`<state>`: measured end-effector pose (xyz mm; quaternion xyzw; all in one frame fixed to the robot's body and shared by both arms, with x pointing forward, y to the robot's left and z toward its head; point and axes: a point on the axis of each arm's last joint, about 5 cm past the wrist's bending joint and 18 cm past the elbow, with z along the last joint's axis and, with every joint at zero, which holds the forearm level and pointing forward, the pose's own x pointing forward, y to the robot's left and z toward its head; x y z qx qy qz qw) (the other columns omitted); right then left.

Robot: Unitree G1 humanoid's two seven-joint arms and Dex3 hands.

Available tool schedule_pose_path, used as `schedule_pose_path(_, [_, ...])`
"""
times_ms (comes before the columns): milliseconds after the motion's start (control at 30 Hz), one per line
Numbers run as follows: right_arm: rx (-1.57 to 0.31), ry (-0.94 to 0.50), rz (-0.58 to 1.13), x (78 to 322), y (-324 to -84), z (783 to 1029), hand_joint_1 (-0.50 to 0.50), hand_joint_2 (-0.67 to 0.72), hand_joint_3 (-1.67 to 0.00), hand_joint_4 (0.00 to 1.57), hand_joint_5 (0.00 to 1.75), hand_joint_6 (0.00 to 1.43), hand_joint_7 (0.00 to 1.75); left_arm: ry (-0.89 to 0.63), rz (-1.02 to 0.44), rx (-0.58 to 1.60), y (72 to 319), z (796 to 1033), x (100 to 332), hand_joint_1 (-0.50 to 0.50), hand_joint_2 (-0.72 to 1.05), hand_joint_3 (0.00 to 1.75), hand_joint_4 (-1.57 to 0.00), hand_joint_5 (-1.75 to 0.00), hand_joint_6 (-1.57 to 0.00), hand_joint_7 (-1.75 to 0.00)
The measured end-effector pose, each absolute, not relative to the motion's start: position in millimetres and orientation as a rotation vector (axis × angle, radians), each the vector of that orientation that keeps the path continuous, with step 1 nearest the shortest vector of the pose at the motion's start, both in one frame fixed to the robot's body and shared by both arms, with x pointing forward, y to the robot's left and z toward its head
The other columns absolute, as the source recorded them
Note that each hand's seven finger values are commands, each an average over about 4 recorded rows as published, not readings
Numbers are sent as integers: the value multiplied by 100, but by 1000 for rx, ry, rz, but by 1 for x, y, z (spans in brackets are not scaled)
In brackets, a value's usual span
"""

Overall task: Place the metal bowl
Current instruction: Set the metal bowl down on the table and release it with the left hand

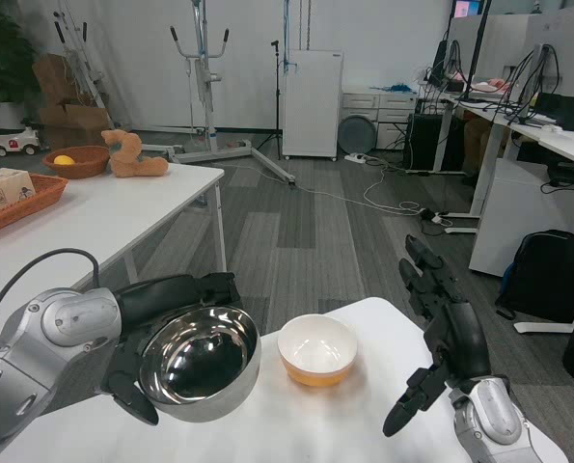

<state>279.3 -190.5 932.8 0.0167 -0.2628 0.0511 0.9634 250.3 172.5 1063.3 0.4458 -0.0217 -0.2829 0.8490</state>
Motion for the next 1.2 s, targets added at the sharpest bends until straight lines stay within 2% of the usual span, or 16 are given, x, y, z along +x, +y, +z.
schedule_pose_path(600, [34,-529,101,279,-191,932,-33,60,0,0,0,0,21,-44,-598,938,172,1063,250,-28,96,166,-137,-175,-63,-168])
schedule_pose_path(933, [30,-519,95,279,-192,930,-33,60,0,0,0,0,17,-45,-599,935,172,1063,250,-30,96,166,-138,-175,-63,-168])
schedule_pose_path(1200, [28,-516,94,279,-192,930,-33,60,0,0,0,0,21,-42,-598,935,172,1062,251,-29,96,166,-137,-175,-63,-168])
